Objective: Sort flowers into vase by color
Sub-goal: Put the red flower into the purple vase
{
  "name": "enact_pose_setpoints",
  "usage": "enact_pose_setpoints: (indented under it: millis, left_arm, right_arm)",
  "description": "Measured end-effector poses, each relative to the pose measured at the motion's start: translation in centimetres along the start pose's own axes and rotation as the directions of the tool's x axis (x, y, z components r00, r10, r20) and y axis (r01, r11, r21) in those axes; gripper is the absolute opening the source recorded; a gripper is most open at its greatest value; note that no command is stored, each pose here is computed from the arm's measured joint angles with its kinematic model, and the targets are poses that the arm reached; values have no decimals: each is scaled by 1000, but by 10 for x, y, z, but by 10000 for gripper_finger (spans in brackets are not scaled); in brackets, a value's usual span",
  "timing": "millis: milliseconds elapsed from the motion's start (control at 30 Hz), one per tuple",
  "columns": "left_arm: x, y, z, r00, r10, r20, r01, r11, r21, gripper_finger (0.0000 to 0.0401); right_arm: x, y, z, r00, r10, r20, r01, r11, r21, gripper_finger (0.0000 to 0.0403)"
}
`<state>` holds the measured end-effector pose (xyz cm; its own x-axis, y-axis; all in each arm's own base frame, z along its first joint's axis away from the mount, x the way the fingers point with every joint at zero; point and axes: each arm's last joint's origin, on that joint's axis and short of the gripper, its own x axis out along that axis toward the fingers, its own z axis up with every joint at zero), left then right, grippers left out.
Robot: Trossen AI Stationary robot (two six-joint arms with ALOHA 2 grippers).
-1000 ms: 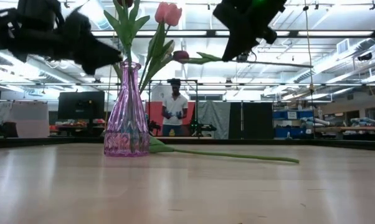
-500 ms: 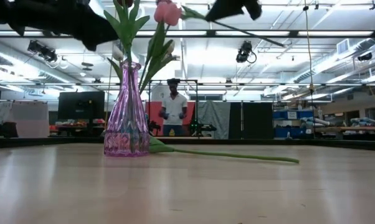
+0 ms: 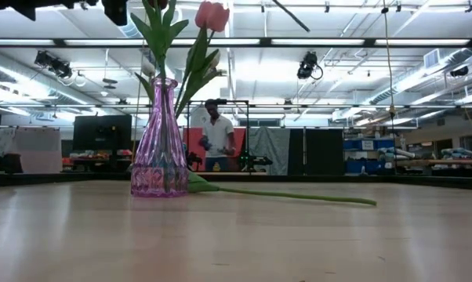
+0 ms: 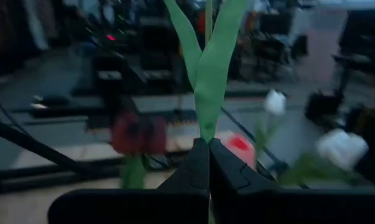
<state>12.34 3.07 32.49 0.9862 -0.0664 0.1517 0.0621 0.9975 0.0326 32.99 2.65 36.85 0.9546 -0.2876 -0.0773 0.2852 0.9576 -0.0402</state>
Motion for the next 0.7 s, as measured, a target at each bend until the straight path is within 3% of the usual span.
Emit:
enact_pose_setpoints:
  millis: [333,700]
  left_arm:
    - [11,-3,13,994,-112,-3,111,991,-71,187]
    - [21,-22,31,976,-217,-5,218,976,16,187]
  right_arm:
    - [25,19,-4,971,138,194,-139,990,-5,5]
    - [38,32,-11,931,211,298,-215,976,-22,5]
